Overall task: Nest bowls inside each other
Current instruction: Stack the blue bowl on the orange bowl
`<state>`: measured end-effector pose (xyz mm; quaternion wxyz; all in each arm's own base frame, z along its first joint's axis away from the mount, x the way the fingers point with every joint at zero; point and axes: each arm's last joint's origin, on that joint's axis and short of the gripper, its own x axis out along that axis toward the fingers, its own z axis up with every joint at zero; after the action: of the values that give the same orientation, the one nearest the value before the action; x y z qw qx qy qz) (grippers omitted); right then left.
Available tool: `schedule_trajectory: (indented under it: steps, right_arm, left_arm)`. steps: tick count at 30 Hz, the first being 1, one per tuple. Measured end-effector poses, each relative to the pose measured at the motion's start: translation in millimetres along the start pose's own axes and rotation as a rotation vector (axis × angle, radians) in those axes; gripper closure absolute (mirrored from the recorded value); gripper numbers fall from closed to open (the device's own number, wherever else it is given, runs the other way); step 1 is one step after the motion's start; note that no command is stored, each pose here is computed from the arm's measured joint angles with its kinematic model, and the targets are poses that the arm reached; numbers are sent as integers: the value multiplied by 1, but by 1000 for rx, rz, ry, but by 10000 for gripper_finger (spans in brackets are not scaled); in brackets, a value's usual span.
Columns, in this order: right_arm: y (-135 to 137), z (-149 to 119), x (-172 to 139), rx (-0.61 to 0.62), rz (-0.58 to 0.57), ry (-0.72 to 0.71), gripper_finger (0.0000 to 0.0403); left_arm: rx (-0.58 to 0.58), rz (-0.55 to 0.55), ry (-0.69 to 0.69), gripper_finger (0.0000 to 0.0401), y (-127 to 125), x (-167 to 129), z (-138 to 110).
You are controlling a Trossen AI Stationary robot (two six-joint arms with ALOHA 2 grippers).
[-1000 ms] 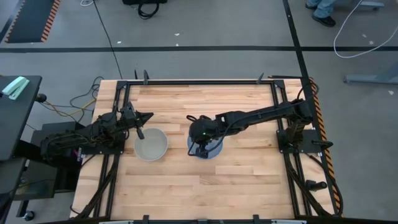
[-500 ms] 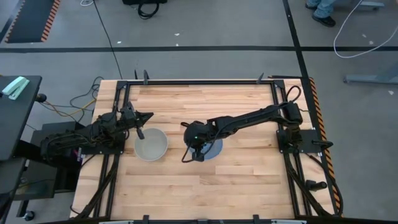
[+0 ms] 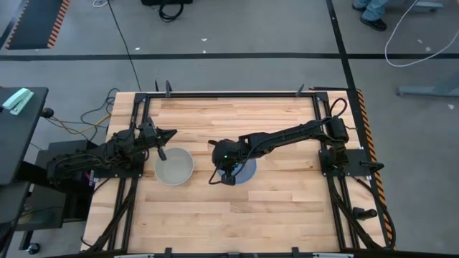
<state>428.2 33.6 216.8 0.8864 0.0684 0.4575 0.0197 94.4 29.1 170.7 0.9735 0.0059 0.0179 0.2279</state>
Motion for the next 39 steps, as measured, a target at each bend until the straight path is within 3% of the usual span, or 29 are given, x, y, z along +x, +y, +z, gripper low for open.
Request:
schedule_trajectory:
  steps: [34,39]
  right_arm:
    - [-4,4,0,-23,2,-31,403]
    - [-3,-1,13,-22,8,-4,403]
  left_arm:
    - [0,0,0,374,0,0,0]
    - [0,0,0,380,0,0,0]
